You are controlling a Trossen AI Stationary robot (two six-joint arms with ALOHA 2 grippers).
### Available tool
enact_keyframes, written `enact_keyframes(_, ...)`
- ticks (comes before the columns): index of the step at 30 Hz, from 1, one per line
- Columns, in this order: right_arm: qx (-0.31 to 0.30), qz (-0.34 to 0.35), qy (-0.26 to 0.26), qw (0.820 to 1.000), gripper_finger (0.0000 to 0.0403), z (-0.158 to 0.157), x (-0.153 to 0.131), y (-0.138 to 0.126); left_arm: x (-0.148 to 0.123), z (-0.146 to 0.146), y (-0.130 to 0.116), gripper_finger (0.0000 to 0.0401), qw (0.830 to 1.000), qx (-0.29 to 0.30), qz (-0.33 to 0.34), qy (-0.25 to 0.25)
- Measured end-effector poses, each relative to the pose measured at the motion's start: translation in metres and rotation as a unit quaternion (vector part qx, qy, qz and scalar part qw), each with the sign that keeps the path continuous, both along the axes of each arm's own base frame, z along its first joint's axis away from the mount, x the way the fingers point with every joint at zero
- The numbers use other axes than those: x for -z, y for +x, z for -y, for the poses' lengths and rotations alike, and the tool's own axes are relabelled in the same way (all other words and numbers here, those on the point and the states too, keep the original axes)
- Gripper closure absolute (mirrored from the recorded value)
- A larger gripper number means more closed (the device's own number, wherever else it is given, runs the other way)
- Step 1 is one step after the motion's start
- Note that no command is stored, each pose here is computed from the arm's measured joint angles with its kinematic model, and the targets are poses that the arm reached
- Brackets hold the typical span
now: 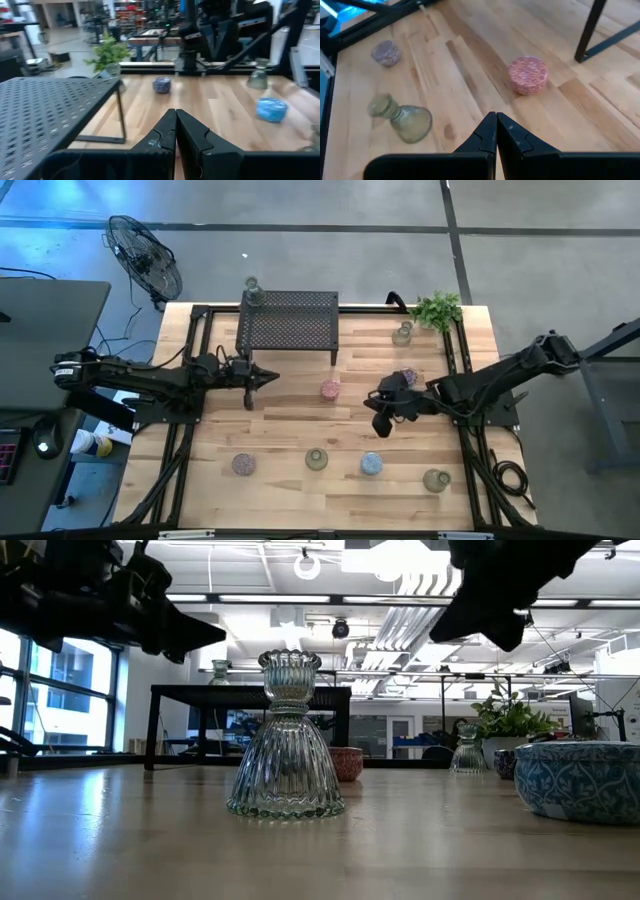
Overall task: Pick & Place candle stick holders
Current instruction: Put the green glass candle holder on the shelf
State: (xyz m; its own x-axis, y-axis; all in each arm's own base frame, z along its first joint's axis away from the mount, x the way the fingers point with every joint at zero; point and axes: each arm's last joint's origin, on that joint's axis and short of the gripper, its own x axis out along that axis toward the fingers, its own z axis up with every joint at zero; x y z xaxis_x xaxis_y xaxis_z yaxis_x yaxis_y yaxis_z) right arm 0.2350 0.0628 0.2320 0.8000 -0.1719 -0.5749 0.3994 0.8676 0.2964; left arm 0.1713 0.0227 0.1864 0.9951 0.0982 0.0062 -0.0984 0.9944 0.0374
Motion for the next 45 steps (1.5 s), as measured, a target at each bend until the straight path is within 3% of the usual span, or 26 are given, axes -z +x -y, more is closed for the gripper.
enact_keyframes(3, 0.018, -0.011, -0.015, 1.0, 0.0403, -0.003, 0.002, -0.004, 0.0, 0.0, 0.0, 0.0397, 1.0, 0.004, 0.0, -0.005)
enact_keyframes(9, 0.12, -0.082, 0.004, 0.989, 0.0403, 0.023, 0.013, -0.013, 0.0, 0.001, 0.0, 0.0397, 0.999, 0.02, 0.001, -0.025)
enact_keyframes(15, 0.245, -0.157, 0.043, 0.956, 0.0403, 0.085, 0.017, -0.029, 0.002, 0.002, 0.0, 0.0397, 0.999, 0.028, -0.006, -0.041)
enact_keyframes(21, 0.274, -0.179, 0.093, 0.941, 0.0394, 0.145, 0.018, -0.043, 0.001, 0.002, 0.0, 0.0397, 0.999, 0.026, -0.005, -0.026)
enact_keyframes(27, 0.325, -0.178, 0.119, 0.921, 0.0321, 0.181, 0.019, -0.063, 0.004, 0.002, 0.0, 0.0397, 0.999, 0.025, -0.018, -0.027)
enact_keyframes(33, 0.388, -0.18, 0.079, 0.901, 0.0209, 0.205, 0.019, -0.077, 0.003, 0.001, 0.0, 0.0397, 0.999, 0.024, -0.016, -0.023)
enact_keyframes(37, 0.4, -0.157, 0.062, 0.901, 0.015, 0.225, 0.024, -0.074, 0.002, 0.001, 0.0, 0.0397, 1.0, 0.022, -0.011, -0.007)
enact_keyframes(40, 0.403, -0.169, 0.052, 0.898, 0.0127, 0.236, 0.034, -0.071, 0.0, 0.001, 0.0, 0.0397, 1.0, 0.022, -0.001, 0.008)
enact_keyframes(45, 0.413, -0.218, 0.026, 0.884, 0.0123, 0.246, 0.05, -0.07, -0.002, 0.001, 0.0, 0.0397, 1.0, 0.013, 0.009, 0.02)
